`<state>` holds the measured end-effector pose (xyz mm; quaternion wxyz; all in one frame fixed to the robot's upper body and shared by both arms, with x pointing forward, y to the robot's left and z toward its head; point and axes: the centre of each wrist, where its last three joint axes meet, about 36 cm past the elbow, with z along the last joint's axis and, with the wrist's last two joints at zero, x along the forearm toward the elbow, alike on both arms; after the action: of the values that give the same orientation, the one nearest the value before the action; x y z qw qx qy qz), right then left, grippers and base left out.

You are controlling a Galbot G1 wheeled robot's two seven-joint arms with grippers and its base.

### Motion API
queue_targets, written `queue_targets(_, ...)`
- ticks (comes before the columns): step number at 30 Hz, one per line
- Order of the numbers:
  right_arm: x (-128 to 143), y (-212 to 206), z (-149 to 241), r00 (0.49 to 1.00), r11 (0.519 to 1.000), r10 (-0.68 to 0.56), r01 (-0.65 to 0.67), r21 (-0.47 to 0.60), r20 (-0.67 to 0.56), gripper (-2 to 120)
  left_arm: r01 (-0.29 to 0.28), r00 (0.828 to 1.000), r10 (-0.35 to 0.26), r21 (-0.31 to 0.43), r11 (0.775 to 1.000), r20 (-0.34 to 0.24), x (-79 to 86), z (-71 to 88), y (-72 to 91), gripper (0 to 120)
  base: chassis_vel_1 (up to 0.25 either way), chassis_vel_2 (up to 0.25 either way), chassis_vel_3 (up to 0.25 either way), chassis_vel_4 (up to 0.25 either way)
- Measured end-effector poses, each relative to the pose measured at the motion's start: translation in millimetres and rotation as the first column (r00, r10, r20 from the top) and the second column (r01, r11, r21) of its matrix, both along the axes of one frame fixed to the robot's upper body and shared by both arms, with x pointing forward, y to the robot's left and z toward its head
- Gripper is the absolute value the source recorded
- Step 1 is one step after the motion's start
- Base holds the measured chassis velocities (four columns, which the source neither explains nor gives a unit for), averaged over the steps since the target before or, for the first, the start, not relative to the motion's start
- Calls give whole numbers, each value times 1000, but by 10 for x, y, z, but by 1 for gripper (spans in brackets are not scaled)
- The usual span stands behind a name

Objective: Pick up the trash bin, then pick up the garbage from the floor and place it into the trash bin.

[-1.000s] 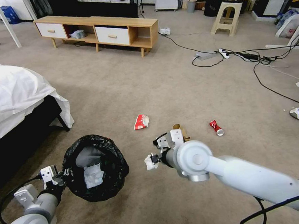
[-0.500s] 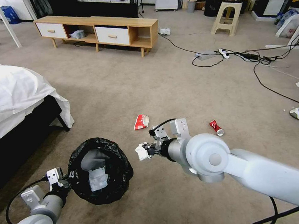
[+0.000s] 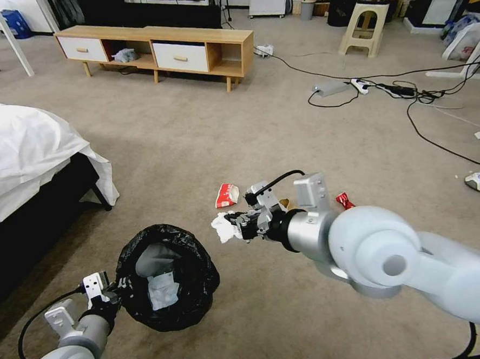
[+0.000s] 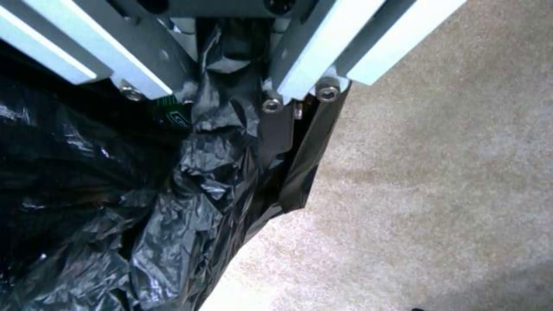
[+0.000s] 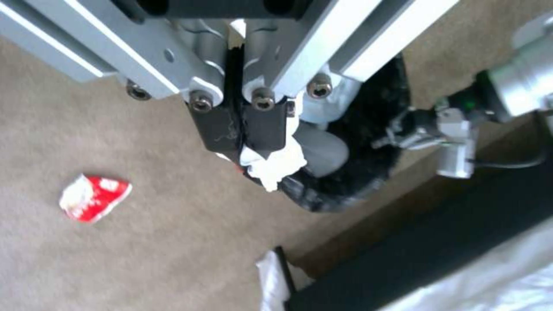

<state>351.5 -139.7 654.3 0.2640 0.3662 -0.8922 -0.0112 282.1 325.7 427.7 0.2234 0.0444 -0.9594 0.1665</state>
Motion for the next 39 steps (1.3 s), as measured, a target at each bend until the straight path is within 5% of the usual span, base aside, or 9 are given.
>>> queue_targets(13,-327,7,174,983,983,174,-177,44,53,0,10,1000,-10,-6,1000,-4,-77,-30,-132,1,0,0,0,0)
queue_targets(39,-258,166,-43,976,975,218,-219,45,29,0,48,999,-48,3,999,16,-143,94,-92,1,0,0,0,0)
